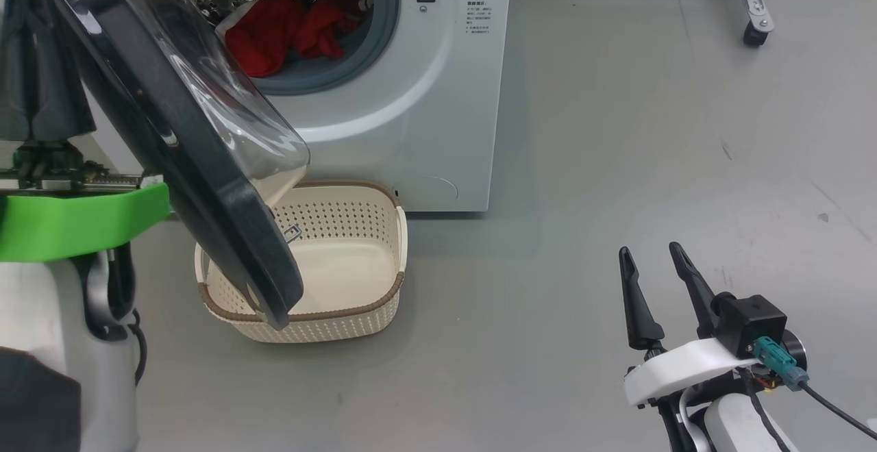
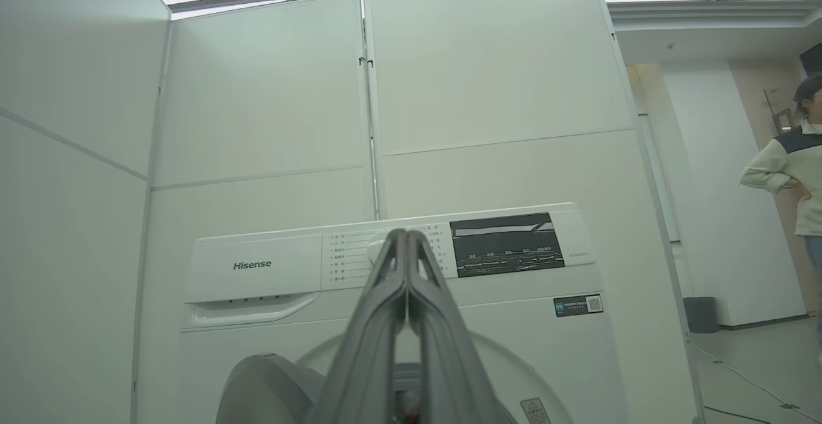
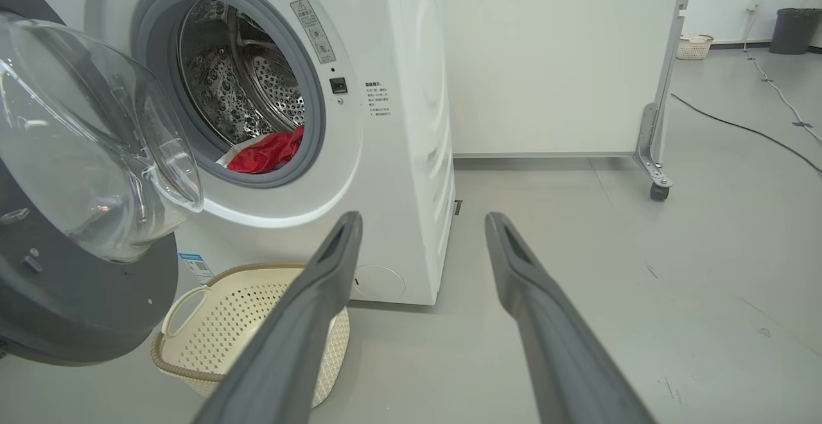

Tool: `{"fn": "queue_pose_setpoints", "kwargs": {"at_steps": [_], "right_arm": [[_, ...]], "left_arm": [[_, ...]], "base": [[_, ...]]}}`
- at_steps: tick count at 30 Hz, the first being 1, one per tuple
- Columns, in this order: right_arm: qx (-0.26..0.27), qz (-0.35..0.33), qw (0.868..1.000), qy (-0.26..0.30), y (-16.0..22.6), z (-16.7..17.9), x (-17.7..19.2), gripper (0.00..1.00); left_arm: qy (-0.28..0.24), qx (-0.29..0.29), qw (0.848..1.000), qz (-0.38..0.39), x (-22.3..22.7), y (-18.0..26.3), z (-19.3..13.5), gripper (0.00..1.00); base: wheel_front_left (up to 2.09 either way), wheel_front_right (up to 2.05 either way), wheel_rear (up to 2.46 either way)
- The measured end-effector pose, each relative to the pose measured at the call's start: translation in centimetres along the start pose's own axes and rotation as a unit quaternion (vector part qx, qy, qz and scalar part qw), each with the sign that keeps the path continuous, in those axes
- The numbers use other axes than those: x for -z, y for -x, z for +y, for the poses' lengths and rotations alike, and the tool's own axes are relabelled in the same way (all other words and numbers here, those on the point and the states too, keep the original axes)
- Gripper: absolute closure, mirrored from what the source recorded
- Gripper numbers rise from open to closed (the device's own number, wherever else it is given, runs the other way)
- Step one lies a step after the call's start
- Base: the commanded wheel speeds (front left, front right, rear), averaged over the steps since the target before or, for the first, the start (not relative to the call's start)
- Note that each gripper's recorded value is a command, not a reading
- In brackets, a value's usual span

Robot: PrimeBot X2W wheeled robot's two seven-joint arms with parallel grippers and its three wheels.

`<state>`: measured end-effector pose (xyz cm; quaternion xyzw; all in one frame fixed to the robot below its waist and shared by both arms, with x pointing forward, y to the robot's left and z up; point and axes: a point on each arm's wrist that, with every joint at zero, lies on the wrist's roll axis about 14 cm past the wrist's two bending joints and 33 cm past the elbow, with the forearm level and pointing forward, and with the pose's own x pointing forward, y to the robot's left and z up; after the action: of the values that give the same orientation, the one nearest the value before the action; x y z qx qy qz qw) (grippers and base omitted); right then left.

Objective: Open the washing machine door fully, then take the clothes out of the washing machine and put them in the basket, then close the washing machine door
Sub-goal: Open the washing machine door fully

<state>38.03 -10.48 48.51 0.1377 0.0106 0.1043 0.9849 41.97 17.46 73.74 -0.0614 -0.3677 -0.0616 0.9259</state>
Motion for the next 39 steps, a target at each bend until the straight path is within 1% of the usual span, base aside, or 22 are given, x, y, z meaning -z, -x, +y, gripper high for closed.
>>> {"fn": "queue_pose_setpoints", "kwargs": {"at_steps": [4,7,10,14,16,19,25,31,39], "right_arm": [[0.005,-0.002,1.000,0.000,0.2,-0.3,-0.1,0.00],[0.004,-0.003,1.000,-0.001,0.2,-0.3,-0.2,0.00],[0.007,-0.003,1.000,-0.003,0.3,-0.4,-0.2,0.00],[0.010,-0.004,1.000,-0.004,0.3,-0.6,-0.2,0.00],[0.011,-0.004,1.000,-0.003,0.3,-0.6,-0.2,0.00],[0.010,-0.004,1.000,-0.003,0.3,-0.6,-0.2,0.00],[0.009,-0.004,1.000,-0.003,0.3,-0.6,-0.2,0.00],[0.008,-0.003,1.000,-0.004,0.3,-0.5,-0.1,0.00],[0.007,0.001,1.000,-0.004,0.3,-0.5,0.2,0.00]], "left_arm": [[0.017,0.033,0.999,0.020,1.2,0.1,-2.5,1.00],[0.008,0.063,0.997,0.041,2.2,0.5,-4.3,1.00],[0.015,0.081,0.994,0.075,4.0,1.6,-5.7,1.00],[0.029,0.093,0.987,0.125,6.5,3.5,-7.0,1.00],[0.047,0.091,0.982,0.157,8.0,4.8,-7.5,1.00],[0.058,0.098,0.973,0.203,10.0,7.0,-8.4,1.00],[0.065,0.111,0.960,0.248,11.9,9.1,-9.4,1.00],[0.075,0.104,0.950,0.286,13.6,10.5,-9.4,1.00],[0.081,0.103,0.931,0.342,15.9,12.9,-9.6,1.00]], "base": [[0.00,0.00,0.00],[0.00,0.00,0.00],[0.00,0.00,0.00],[0.00,0.00,0.00],[0.00,0.00,0.00],[0.00,0.00,0.00],[0.00,0.00,0.00],[0.00,0.00,0.00],[0.00,0.00,0.00]]}}
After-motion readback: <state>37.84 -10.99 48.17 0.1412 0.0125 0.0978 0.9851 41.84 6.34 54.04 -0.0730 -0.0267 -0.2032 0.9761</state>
